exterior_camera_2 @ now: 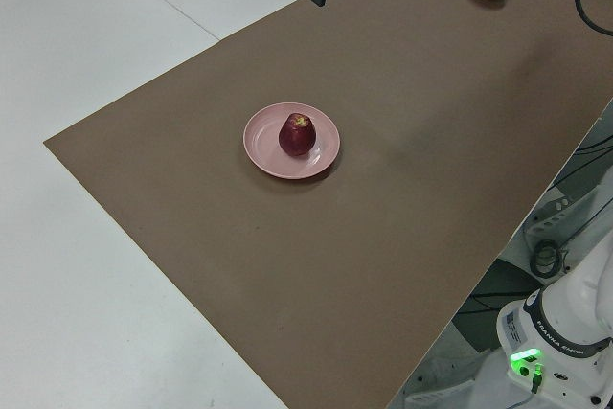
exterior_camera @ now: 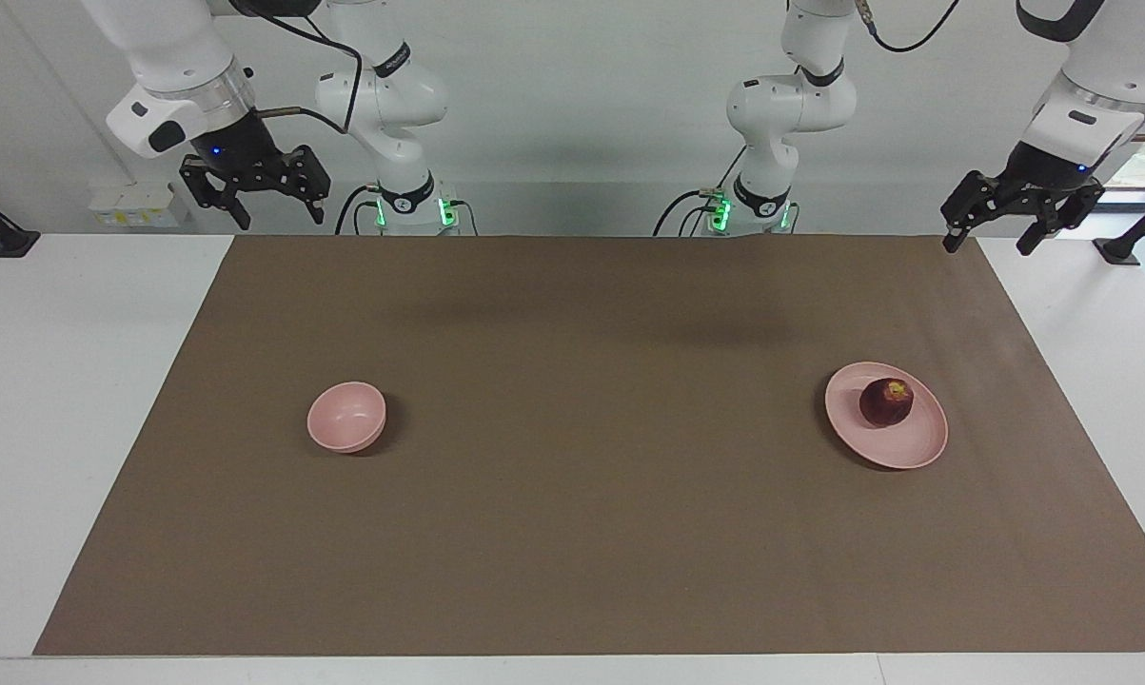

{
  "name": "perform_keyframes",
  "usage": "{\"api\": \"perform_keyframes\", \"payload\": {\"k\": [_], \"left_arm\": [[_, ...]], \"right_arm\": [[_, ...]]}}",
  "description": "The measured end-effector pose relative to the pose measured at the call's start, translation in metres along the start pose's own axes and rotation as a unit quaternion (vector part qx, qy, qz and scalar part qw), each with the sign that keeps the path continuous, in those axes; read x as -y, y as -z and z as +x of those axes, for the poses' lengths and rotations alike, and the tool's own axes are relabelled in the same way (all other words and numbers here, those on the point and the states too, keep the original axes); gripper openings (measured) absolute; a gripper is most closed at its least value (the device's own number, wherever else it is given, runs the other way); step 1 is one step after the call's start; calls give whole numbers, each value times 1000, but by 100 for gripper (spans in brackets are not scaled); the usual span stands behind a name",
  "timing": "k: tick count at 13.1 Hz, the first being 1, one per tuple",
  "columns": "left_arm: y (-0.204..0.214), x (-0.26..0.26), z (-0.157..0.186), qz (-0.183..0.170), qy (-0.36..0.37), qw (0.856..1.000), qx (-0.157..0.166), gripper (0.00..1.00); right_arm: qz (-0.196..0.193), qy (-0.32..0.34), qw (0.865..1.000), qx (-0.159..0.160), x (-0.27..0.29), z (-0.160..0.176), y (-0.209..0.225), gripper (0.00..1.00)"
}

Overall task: Move apple from plate to bowl
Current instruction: 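Reach the left gripper to the apple while the right gripper nears the bowl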

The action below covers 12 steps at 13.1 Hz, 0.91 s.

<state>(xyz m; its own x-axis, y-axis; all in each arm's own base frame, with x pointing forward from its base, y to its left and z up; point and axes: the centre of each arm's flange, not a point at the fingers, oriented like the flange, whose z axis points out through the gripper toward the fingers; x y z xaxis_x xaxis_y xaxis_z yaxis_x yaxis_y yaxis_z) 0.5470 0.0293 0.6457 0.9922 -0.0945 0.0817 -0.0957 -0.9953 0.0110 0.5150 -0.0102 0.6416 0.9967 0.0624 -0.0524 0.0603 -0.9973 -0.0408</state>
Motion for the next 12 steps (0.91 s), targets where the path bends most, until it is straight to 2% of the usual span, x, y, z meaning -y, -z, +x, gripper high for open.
{"api": "perform_keyframes", "payload": {"k": [6,12], "left_arm": [[-61,5,2,-2,5,1000,12,100],[-123,11,10,3,8,1000,-10,100]], "right_arm": [[3,23,1000,-9,26,9,-19,100],[3,29,999,-18,49,22,-58,100]]}}
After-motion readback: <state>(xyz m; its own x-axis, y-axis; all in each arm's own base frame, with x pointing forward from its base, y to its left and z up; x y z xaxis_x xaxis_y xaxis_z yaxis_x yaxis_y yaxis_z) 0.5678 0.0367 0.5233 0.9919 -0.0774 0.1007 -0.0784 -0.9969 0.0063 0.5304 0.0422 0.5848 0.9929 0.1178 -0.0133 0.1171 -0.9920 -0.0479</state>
